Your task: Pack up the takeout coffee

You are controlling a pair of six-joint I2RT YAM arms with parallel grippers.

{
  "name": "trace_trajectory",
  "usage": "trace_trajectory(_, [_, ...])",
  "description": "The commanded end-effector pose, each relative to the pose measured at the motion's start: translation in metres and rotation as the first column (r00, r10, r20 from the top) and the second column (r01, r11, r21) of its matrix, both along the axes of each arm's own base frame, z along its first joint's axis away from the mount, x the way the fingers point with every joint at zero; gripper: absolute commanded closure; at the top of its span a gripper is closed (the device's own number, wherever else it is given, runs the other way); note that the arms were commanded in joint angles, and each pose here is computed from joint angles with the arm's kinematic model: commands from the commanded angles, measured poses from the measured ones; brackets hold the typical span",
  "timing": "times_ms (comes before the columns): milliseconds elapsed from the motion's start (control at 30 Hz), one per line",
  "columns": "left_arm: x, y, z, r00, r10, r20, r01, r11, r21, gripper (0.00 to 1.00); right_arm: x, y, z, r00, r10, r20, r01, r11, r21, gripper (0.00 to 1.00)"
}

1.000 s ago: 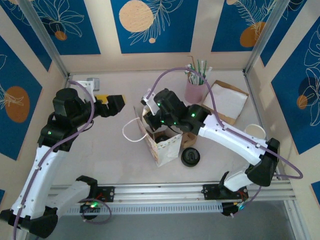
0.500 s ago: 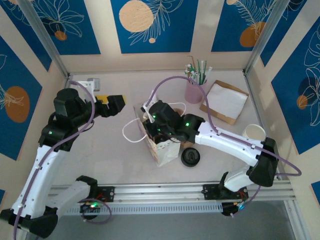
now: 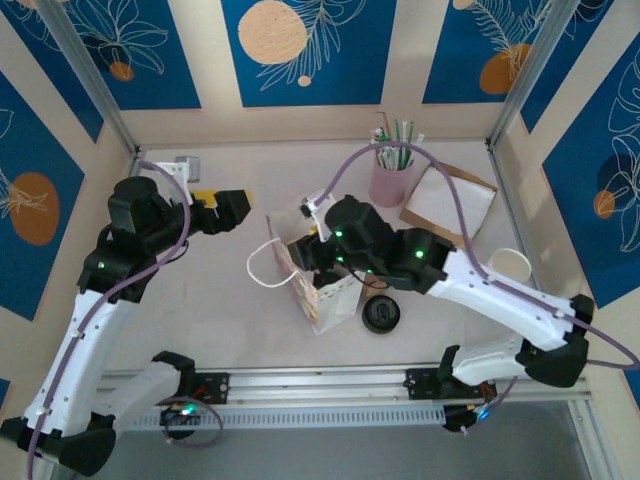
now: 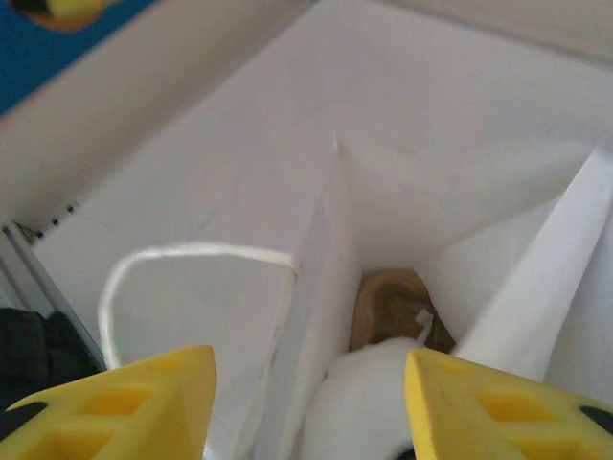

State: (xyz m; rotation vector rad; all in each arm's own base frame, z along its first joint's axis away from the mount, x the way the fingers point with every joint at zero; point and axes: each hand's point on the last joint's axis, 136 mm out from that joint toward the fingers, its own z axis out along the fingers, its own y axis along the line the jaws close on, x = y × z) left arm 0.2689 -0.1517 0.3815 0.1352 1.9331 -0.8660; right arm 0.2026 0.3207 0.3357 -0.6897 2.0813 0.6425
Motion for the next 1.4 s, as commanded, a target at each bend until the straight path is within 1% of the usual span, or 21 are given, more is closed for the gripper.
trace_trajectory(0, [0.0, -0.005, 0.004, 1.0, -0.023, 0.015, 0.023, 1.0, -0.021, 0.0, 0.004, -0.011, 0.018, 0.999, -0.05, -0.006, 0.051, 0.997, 0.054, 0.44])
trace_trajectory(100, [0.001, -0.005, 0.004, 1.0, -0.021, 0.012, 0.022, 1.0, -0.019, 0.0, 0.013, -0.013, 0.015, 0.995, -0.085, -0.058, 0.088, 0.995, 0.05, 0.54])
trace_trajectory(133, [0.001, -0.005, 0.003, 1.0, -0.021, 0.011, 0.021, 1.0, -0.017, 0.0, 0.016, -0.013, 0.011, 0.992, -0.098, -0.079, 0.101, 0.994, 0.035, 0.59])
trace_trajectory(200, [0.002, -0.005, 0.003, 1.0, -0.021, 0.008, 0.021, 1.0, -0.017, 0.0, 0.02, -0.011, 0.004, 0.988, -0.111, -0.105, 0.112, 0.994, 0.004, 0.65])
trace_trajectory(267, [0.002, -0.005, 0.001, 1.0, -0.021, 0.005, 0.021, 1.0, -0.014, 0.0, 0.026, -0.01, -0.006, 0.982, -0.137, -0.128, 0.133, 0.99, -0.038, 0.69])
trace_trajectory(433, [0.004, -0.006, -0.004, 1.0, -0.021, -0.009, 0.021, 1.0, -0.008, 0.0, 0.037, -0.01, -0.032, 0.965, -0.196, -0.173, 0.173, 0.975, -0.141, 0.72])
trace_trajectory(600, [0.005, -0.006, -0.008, 1.0, -0.02, -0.015, 0.02, 1.0, -0.005, 0.0, 0.043, -0.01, -0.051, 0.949, -0.243, -0.202, 0.194, 0.953, -0.235, 0.73])
trace_trajectory(700, [0.006, -0.006, -0.01, 1.0, -0.02, -0.019, 0.02, 1.0, -0.002, 0.0, 0.041, -0.004, -0.043, 0.956, -0.222, -0.19, 0.177, 0.957, -0.229, 0.72])
trace_trajectory(767, [0.006, -0.006, -0.01, 1.0, -0.02, -0.021, 0.02, 1.0, -0.002, 0.0, 0.042, -0.007, -0.034, 0.96, -0.233, -0.157, 0.193, 0.953, -0.236, 0.7])
trace_trajectory(900, [0.004, -0.005, -0.011, 1.0, -0.015, -0.023, 0.015, 1.0, 0.002, 0.0, 0.04, -0.019, -0.017, 0.962, -0.247, -0.114, 0.216, 0.948, -0.233, 0.57])
trace_trajectory(1000, [0.003, -0.003, -0.013, 1.0, -0.008, -0.028, 0.008, 1.0, 0.006, 0.0, 0.038, -0.028, -0.015, 0.958, -0.261, -0.115, 0.227, 0.941, -0.25, 0.52])
trace_trajectory(1167, [0.003, -0.001, -0.018, 0.999, 0.003, -0.041, -0.003, 1.0, 0.013, 0.0, 0.032, -0.04, -0.027, 0.945, -0.288, -0.154, 0.232, 0.924, -0.304, 0.52])
trace_trajectory(1367, [0.003, -0.001, -0.021, 0.999, 0.006, -0.05, -0.005, 1.0, 0.011, 0.0, 0.03, -0.032, -0.044, 0.942, -0.271, -0.198, 0.198, 0.925, -0.324, 0.54])
